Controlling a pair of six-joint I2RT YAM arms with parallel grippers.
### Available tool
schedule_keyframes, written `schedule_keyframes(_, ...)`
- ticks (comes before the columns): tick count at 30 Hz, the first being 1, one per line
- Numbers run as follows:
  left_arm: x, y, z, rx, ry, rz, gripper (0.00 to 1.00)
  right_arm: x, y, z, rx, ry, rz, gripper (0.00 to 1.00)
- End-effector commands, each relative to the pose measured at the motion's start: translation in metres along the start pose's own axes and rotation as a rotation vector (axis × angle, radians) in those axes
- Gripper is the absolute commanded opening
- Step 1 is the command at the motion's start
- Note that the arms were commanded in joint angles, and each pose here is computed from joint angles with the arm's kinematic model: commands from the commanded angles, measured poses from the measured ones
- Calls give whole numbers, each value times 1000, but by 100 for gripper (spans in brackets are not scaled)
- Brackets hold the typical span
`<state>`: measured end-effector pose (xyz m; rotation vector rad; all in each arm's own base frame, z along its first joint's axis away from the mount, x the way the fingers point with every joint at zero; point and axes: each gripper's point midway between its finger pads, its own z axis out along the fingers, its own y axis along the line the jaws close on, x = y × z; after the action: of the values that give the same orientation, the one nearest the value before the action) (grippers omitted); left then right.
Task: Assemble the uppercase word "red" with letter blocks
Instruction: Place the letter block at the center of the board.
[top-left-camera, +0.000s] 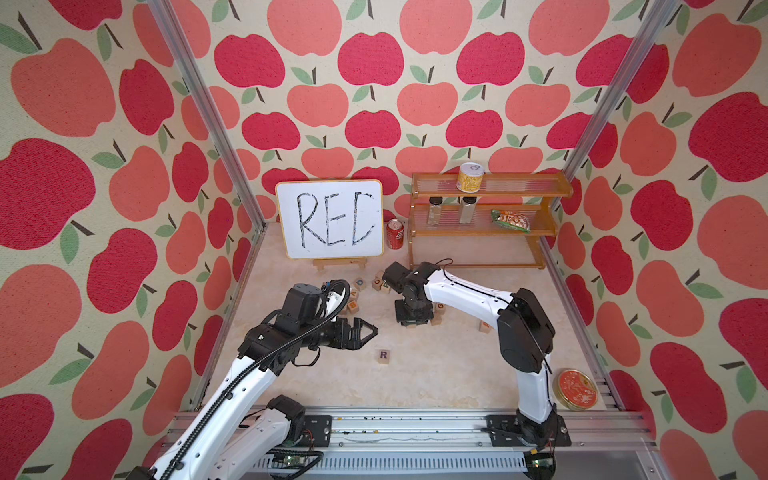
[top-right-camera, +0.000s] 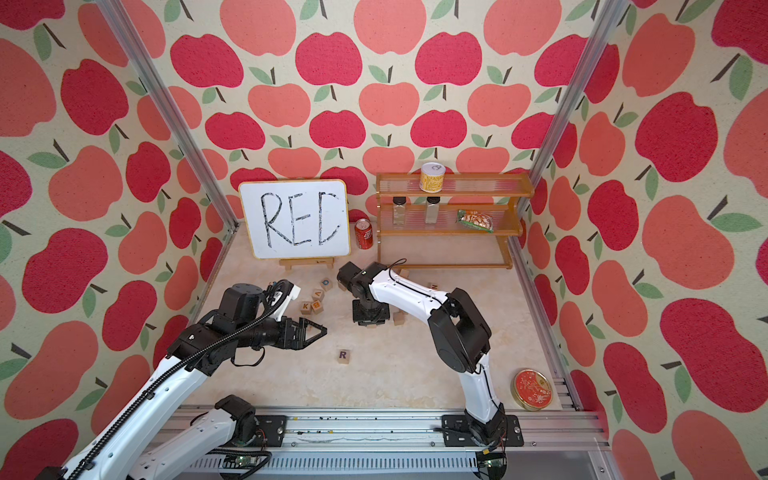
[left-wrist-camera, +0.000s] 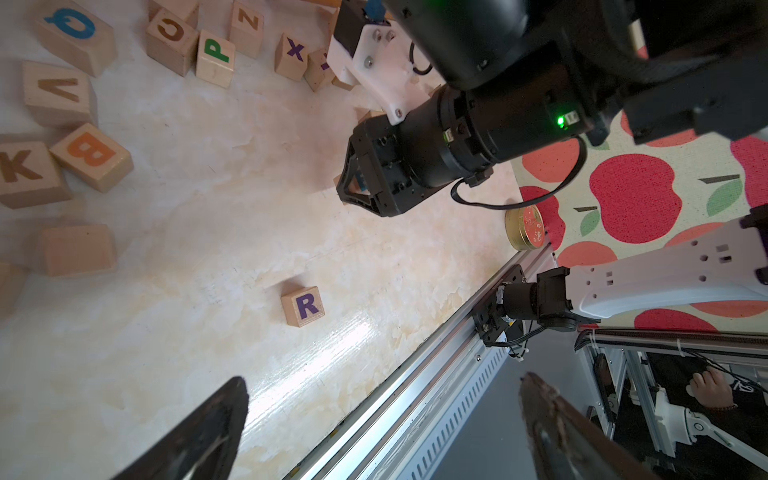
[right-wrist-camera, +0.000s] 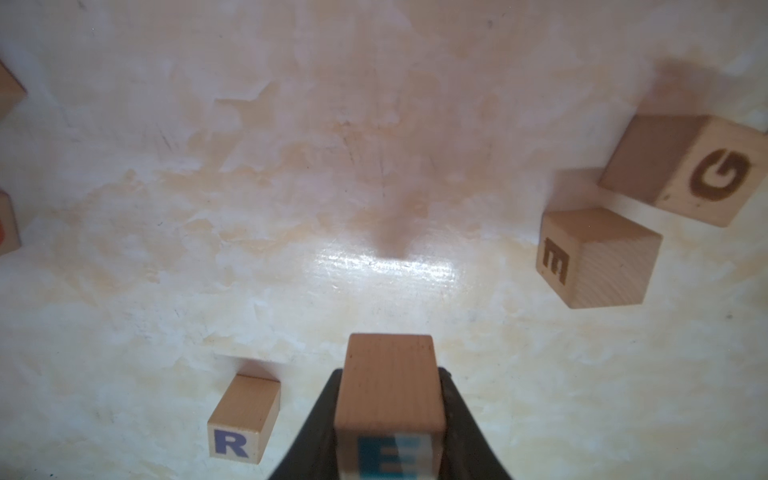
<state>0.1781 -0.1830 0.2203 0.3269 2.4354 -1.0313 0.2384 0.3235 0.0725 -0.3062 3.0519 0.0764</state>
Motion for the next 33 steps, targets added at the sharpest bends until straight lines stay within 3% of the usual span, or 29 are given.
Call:
schedule_keyframes(1,10,-4,-6,19,22,-38,99,6,6,-9,-9,-37,40,12)
schedule_keyframes(19,25,-16,-32,56,-41,-86,99,50,28,7,-18,-15,49,11)
schedule_keyframes(33,35,-18,-42,70,-64,-99,99,64,43,22,-46,2,67,11)
